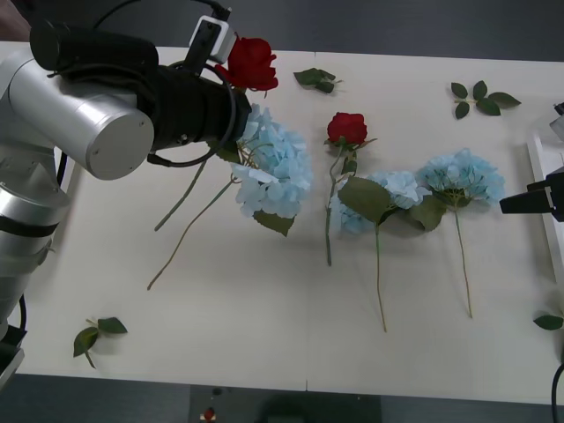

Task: Put the red flowers into the right box and the blue flowers into the left box

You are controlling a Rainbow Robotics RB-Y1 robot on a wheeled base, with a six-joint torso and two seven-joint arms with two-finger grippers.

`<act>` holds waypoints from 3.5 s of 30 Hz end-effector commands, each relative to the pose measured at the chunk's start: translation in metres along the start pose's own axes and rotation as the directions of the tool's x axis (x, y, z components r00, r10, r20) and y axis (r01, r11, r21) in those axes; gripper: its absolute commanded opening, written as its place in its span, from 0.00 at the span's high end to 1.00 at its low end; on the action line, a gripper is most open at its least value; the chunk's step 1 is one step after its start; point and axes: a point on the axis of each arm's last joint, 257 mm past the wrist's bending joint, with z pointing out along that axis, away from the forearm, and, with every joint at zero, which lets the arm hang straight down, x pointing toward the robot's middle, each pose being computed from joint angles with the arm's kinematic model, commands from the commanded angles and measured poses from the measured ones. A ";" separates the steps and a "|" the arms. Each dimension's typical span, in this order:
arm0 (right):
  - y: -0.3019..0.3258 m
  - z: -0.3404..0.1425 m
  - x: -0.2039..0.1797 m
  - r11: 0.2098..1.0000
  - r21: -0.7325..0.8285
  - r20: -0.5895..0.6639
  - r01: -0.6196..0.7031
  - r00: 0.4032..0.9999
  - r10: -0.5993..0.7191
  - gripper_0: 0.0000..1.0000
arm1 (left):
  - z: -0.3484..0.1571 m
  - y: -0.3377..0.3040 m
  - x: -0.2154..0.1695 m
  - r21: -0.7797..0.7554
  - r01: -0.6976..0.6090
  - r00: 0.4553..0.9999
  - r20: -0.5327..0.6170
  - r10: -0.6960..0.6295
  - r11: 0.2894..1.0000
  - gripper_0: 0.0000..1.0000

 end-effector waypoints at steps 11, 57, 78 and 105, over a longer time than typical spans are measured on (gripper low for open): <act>0.024 -0.011 -0.028 0.993 -0.064 0.083 0.097 0.992 -0.092 0.00 | 0.001 0.018 0.033 -0.109 -0.063 0.997 -0.046 0.058 0.992 0.00; -0.025 0.093 0.037 0.917 0.302 -0.123 -0.261 0.943 0.309 0.00 | 0.016 0.046 0.137 -0.021 -0.424 0.867 -0.299 0.399 0.905 0.00; -0.034 0.125 0.067 0.891 0.370 -0.097 -0.263 0.943 0.318 0.00 | 0.062 0.029 0.172 -0.002 -0.588 0.781 -0.258 0.568 0.809 0.00; -0.038 0.133 0.069 0.871 0.407 -0.072 -0.275 0.941 0.331 1.00 | 0.067 0.031 0.195 0.012 -0.613 0.752 -0.297 0.588 0.790 0.98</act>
